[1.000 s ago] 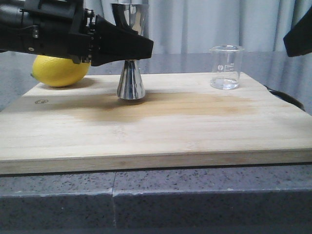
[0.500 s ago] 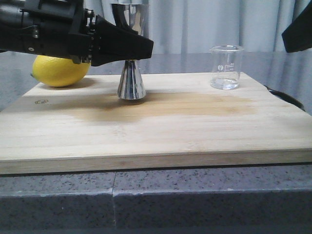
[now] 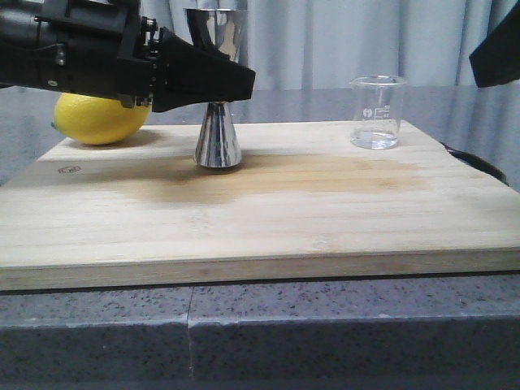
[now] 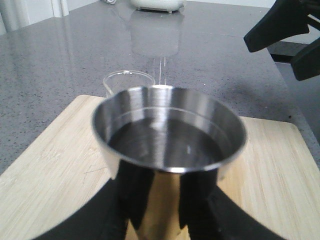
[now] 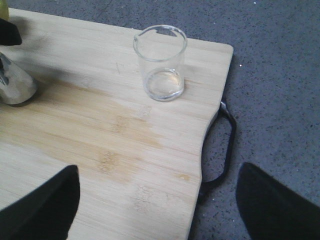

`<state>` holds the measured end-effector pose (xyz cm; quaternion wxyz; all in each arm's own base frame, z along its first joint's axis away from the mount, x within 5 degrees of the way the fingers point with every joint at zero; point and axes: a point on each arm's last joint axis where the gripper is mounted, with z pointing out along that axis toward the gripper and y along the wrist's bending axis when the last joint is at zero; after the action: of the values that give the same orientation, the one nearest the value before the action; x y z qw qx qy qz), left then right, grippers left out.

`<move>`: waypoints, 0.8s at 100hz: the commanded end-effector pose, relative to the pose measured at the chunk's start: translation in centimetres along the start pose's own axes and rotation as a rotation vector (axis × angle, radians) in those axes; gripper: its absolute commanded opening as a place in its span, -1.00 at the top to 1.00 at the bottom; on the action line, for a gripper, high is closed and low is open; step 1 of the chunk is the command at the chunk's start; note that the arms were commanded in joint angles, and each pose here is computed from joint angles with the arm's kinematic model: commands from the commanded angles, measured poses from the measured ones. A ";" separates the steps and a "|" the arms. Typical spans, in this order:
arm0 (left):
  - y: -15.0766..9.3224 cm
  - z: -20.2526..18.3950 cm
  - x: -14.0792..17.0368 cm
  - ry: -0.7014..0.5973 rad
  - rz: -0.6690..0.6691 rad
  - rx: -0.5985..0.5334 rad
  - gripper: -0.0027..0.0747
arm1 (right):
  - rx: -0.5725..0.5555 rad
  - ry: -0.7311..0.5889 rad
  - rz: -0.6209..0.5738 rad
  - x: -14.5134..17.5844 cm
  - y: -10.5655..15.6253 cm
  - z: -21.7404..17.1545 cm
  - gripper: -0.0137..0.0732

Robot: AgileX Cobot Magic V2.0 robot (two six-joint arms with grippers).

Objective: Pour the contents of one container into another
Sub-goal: 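Lower the filled jigger onto the board with the left gripper, then open the left gripper and withdraw it from the jigger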

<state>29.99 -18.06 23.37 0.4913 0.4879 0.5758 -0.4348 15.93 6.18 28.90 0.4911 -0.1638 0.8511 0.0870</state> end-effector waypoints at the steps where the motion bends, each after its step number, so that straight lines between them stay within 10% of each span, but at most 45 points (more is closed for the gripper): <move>1: -0.3 -0.2 -3.0 -0.127 0.035 0.001 0.36 | 0.002 -0.110 -0.010 -1.5 0.0 -0.6 -0.59; 64: 0.0 0.2 -2.0 -0.125 0.005 0.017 0.35 | 0.002 -0.134 -0.012 -1.8 0.0 -0.6 -0.59; 80: 0.0 0.1 -2.0 -0.127 0.005 0.019 0.00 | 0.002 -0.134 -0.012 -1.8 0.0 -0.6 -0.59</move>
<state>30.33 -18.18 22.47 0.4834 0.4807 0.5819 -0.4434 16.02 6.23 29.08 0.5006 -0.1629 0.8456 0.0889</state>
